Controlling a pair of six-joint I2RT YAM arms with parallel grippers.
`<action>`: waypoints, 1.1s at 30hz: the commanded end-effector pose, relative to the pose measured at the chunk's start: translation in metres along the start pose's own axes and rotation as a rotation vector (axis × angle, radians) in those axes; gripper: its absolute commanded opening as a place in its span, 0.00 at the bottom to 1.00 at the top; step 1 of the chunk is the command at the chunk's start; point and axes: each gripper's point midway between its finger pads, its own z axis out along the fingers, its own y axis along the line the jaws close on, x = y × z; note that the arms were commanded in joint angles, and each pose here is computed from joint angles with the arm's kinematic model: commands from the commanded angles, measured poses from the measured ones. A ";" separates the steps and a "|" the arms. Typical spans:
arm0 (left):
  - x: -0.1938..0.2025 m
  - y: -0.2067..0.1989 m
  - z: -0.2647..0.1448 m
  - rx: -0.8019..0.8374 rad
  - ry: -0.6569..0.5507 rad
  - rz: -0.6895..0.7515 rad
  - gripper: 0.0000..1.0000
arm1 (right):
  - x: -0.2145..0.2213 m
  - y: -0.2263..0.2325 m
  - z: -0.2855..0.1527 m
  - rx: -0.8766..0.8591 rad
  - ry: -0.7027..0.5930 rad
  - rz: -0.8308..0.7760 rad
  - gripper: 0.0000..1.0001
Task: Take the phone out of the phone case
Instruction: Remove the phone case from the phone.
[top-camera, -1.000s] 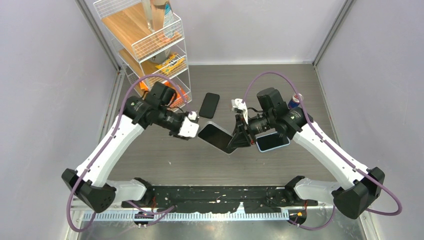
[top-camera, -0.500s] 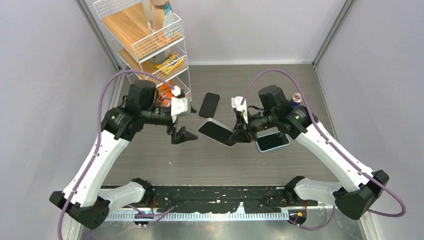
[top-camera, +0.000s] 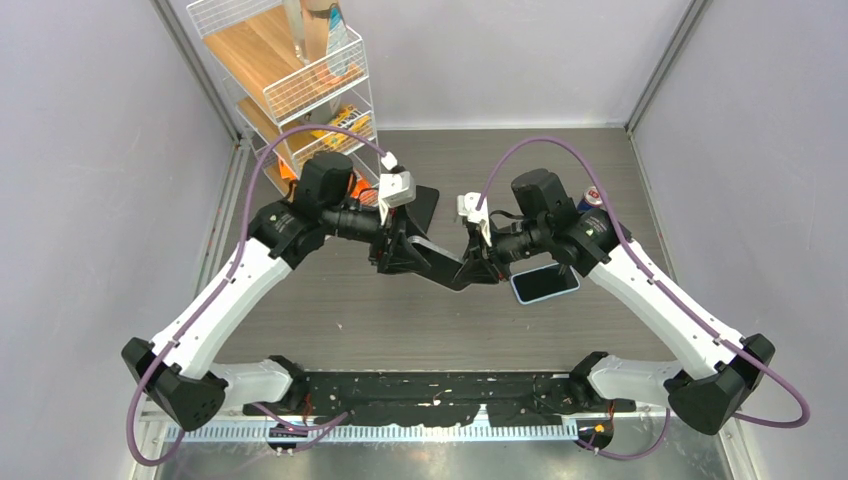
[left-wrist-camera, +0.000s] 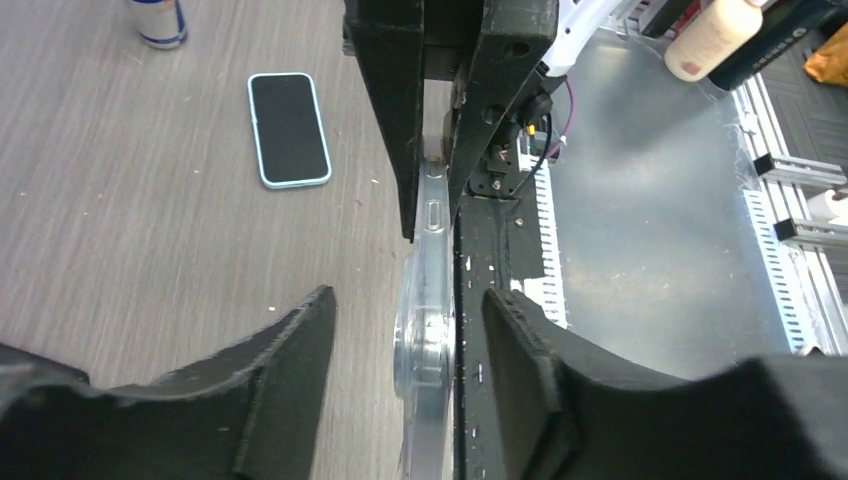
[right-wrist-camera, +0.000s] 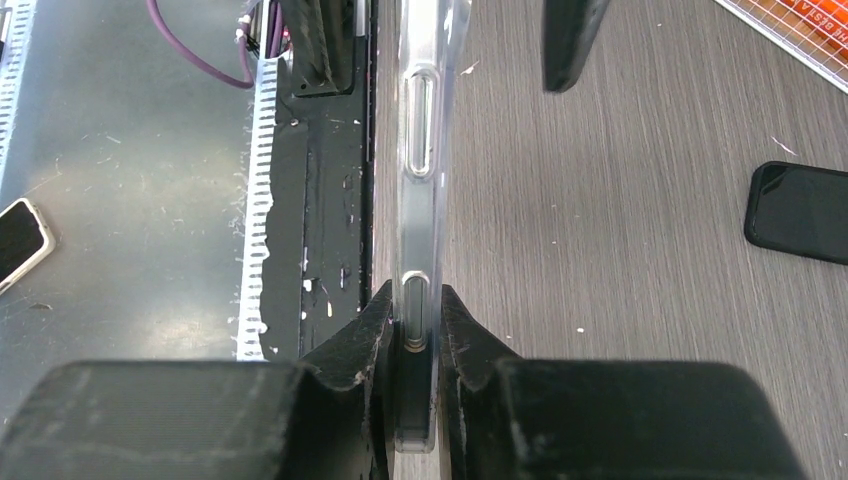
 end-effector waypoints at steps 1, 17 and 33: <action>-0.003 -0.007 0.009 0.064 -0.018 0.001 0.52 | -0.033 0.002 -0.007 0.001 -0.075 -0.094 0.06; -0.016 -0.001 -0.011 0.016 -0.135 0.053 0.00 | -0.050 -0.009 -0.020 0.050 -0.127 -0.042 0.54; -0.070 -0.007 -0.055 -0.022 -0.411 -0.009 0.00 | -0.109 -0.029 -0.039 -0.011 -0.355 0.061 0.69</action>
